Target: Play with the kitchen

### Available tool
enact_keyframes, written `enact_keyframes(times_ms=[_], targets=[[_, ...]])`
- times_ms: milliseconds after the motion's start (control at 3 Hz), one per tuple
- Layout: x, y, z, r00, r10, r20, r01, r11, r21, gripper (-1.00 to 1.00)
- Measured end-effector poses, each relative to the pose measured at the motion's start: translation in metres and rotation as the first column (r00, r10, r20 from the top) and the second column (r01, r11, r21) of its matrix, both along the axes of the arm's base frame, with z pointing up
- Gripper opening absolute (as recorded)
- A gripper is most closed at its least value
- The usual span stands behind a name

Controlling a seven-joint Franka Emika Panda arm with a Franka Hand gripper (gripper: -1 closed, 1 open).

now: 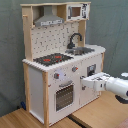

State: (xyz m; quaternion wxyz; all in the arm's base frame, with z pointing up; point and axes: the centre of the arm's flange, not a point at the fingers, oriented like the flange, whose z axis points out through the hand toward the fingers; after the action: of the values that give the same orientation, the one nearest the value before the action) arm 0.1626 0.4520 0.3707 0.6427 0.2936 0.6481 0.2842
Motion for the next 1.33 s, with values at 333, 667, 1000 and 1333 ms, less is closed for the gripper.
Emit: enact_keyframes(times_ms=[333,667,1000,1333], targets=[[0.021,0.003,-0.006,0.9999,0.016,-0.002,-0.016,1.0,-0.012,1.0],[0.043,0.015,-0.002,0.9997,0.024,0.004,-0.024,1.0,-0.014,1.0],[0.068,0.024,-0.003,0.9996,0.029,0.006,-0.029,0.999,-0.023,1.0],[0.091,0.033,-0.01,0.9993,0.039,0.0,-0.039,0.999,-0.037,1.0]])
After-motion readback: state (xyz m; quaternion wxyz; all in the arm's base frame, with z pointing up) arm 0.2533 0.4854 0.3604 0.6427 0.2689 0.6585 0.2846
